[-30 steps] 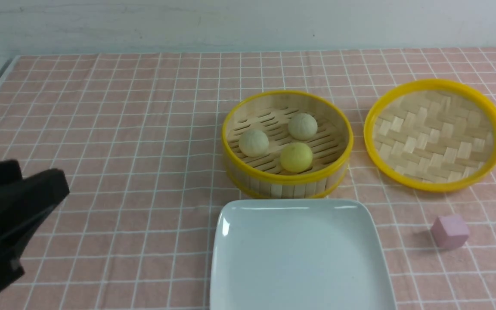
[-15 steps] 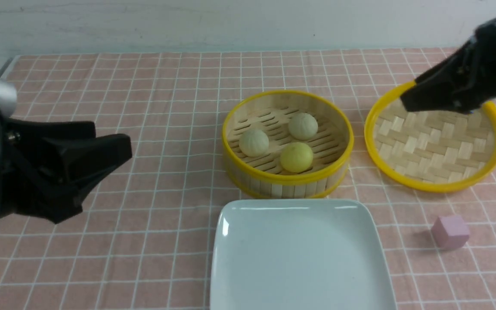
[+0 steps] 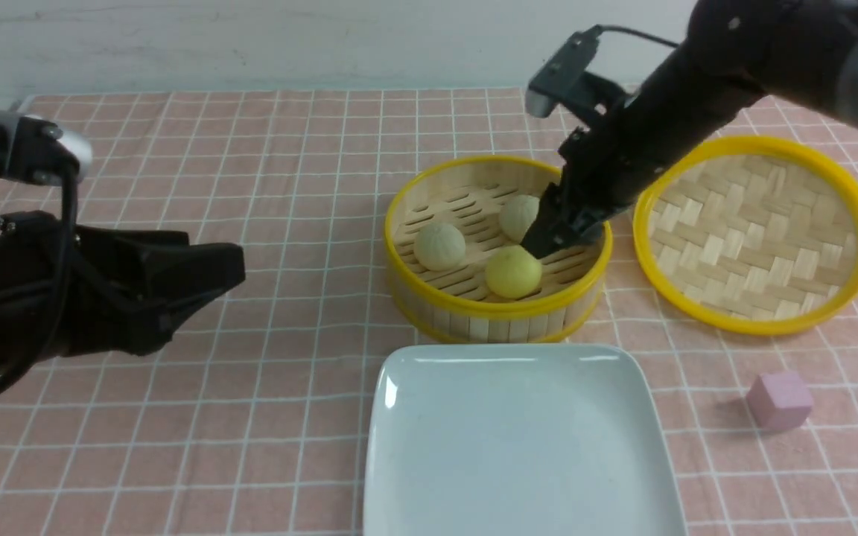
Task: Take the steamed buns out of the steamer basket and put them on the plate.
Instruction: Use the right arm to grab the steamed stuffed bun that is closest to it
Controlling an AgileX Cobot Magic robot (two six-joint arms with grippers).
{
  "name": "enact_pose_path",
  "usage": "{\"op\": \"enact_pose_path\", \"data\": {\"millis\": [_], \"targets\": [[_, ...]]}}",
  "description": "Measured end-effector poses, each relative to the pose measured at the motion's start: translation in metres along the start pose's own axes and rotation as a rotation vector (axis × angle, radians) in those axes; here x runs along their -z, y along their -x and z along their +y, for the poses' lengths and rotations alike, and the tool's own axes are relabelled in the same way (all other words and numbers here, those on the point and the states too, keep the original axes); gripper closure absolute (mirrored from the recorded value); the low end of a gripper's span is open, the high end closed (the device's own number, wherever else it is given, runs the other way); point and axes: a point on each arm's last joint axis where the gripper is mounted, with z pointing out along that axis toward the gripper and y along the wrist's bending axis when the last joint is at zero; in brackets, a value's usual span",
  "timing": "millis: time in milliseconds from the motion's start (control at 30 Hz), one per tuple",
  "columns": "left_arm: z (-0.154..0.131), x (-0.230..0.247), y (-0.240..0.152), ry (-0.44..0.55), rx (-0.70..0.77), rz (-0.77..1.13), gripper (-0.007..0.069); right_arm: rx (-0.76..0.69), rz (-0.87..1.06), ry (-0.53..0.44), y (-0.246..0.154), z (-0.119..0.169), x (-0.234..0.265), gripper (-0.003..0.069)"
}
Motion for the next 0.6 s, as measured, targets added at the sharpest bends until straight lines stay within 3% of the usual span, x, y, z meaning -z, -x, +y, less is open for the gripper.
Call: {"op": "enact_pose_path", "data": {"millis": [200, 433, 500, 533, 567, 600], "targets": [[0.0, 0.0, 0.0, 0.003, 0.002, -0.003, 0.0173, -0.001, 0.032, 0.018, 0.001, -0.008, -0.032, 0.0293], [0.001, 0.0, 0.0, 0.006, 0.002, -0.003, 0.0172, 0.004, 0.037, 0.012, 0.001, -0.01, -0.036, 0.0302], [0.001, 0.0, 0.0, 0.007, 0.002, -0.004, 0.0172, 0.008, 0.039, 0.007, 0.001, -0.01, -0.037, 0.0326], [0.001, 0.0, 0.0, 0.007, 0.002, -0.004, 0.0172, 0.017, 0.048, -0.002, 0.0, -0.011, -0.037, 0.0385], [0.001, 0.0, 0.0, 0.007, 0.002, -0.004, 0.0172, 0.019, 0.052, -0.004, 0.0, -0.012, -0.038, 0.0394], [0.001, 0.0, 0.0, 0.01, 0.002, -0.004, 0.0172, 0.028, 0.065, -0.009, -0.001, -0.012, -0.039, 0.0469]]}}
